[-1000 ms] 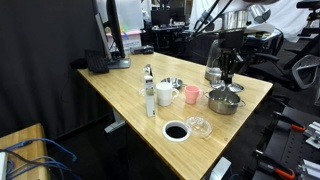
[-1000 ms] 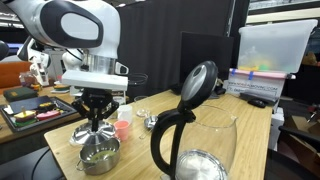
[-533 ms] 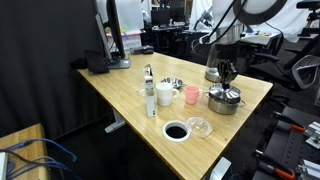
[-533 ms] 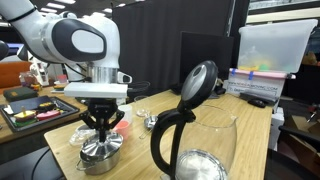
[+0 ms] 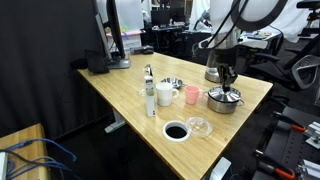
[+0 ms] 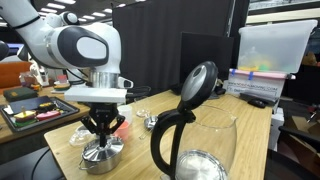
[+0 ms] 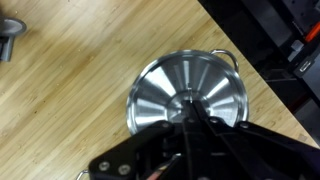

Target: Put the silver lid on the pot

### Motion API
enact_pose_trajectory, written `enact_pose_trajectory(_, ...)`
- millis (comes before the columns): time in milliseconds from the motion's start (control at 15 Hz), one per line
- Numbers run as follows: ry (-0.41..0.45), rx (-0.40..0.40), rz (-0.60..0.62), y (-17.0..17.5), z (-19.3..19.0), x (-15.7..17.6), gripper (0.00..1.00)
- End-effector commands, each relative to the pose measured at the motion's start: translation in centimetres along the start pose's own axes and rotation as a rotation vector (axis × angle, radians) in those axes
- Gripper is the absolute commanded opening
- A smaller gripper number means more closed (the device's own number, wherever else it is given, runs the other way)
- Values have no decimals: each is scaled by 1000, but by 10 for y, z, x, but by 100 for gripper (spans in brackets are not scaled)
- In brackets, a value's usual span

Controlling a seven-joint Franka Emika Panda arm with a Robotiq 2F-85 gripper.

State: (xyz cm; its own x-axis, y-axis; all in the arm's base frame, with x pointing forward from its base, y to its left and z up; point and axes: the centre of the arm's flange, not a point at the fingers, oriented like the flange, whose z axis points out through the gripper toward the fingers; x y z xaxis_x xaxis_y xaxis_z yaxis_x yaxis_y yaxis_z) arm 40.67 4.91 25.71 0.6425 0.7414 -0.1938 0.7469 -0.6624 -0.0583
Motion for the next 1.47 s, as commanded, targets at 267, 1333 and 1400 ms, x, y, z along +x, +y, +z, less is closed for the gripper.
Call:
enact_pose_trajectory(267, 18, -5, 0, 2, 3, 11, 1)
enact_pose_trajectory(1333, 30, 29, 29, 3, 10, 11, 35)
enact_pose_trajectory(1400, 30, 29, 29, 3, 10, 11, 35)
